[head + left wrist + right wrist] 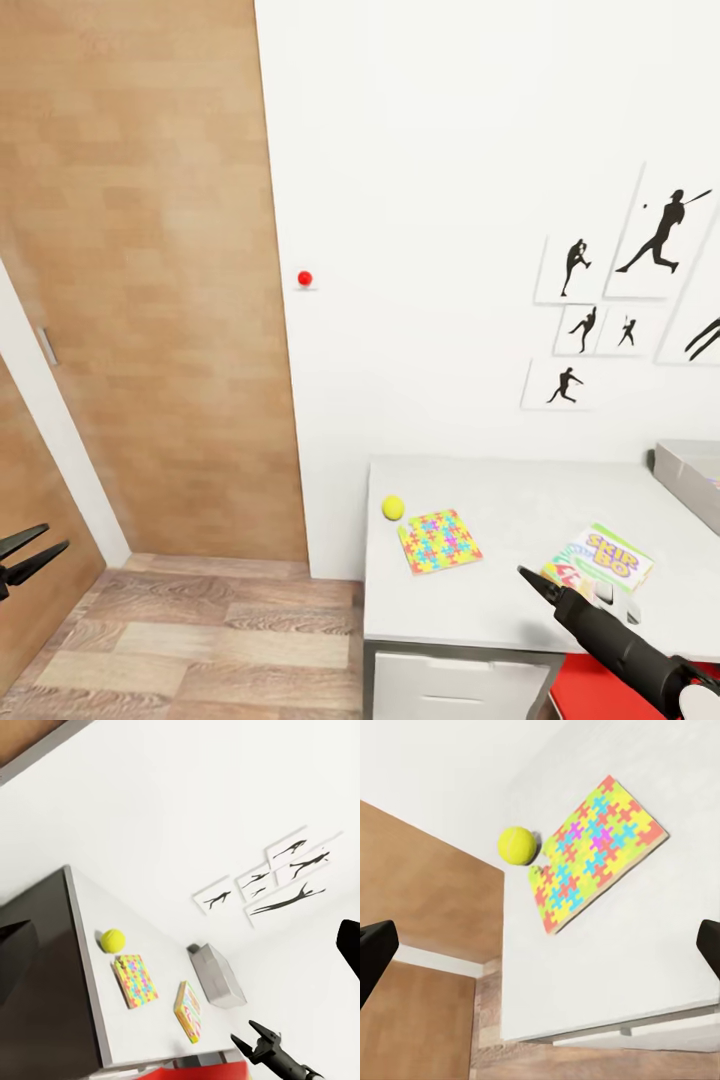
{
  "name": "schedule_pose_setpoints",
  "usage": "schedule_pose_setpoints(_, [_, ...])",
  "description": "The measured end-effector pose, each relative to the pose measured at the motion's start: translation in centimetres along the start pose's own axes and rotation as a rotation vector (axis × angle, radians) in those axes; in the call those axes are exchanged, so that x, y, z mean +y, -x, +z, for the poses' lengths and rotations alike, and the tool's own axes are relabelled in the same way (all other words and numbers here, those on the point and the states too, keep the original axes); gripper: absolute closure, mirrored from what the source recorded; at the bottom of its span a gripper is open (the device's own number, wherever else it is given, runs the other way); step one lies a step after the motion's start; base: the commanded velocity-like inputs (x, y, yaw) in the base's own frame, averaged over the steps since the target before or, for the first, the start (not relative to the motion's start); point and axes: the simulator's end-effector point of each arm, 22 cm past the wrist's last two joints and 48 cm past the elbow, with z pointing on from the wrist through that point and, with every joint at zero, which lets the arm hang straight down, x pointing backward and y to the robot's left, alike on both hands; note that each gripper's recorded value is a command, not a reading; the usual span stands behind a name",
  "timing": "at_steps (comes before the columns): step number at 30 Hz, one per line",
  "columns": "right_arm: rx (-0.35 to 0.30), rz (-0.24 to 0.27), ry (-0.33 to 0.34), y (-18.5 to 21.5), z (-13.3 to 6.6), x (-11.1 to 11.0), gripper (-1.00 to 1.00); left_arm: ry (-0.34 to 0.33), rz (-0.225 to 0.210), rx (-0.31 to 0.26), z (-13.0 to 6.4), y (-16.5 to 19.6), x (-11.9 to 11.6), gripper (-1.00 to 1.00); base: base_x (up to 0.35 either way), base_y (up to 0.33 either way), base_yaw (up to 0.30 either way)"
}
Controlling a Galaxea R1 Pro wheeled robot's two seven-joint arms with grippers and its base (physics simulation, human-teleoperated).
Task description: Put all the toys in the child's room - the three board games (two on the bed and one on the table), the two jigsaw puzzles on the table, and the tennis ball on the table - inside the toy box on the table in the child's room.
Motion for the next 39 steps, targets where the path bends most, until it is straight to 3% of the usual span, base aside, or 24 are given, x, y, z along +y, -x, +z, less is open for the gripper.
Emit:
schedule_pose_setpoints(14, [0.001, 0.000, 0.000, -0.02, 0.01, -0.02, -1.00, 0.000, 0.000, 0.000, 0.01, 0.00, 0.02, -1.00, 0.120, 0.042, 0.000])
schedule_pose_setpoints(39, [0.001, 0.000, 0.002, -0.02, 0.01, 0.05, -1.00, 0.000, 0.000, 0.001, 0.02, -0.01, 0.03, -1.00, 0.008, 0.026, 0.000])
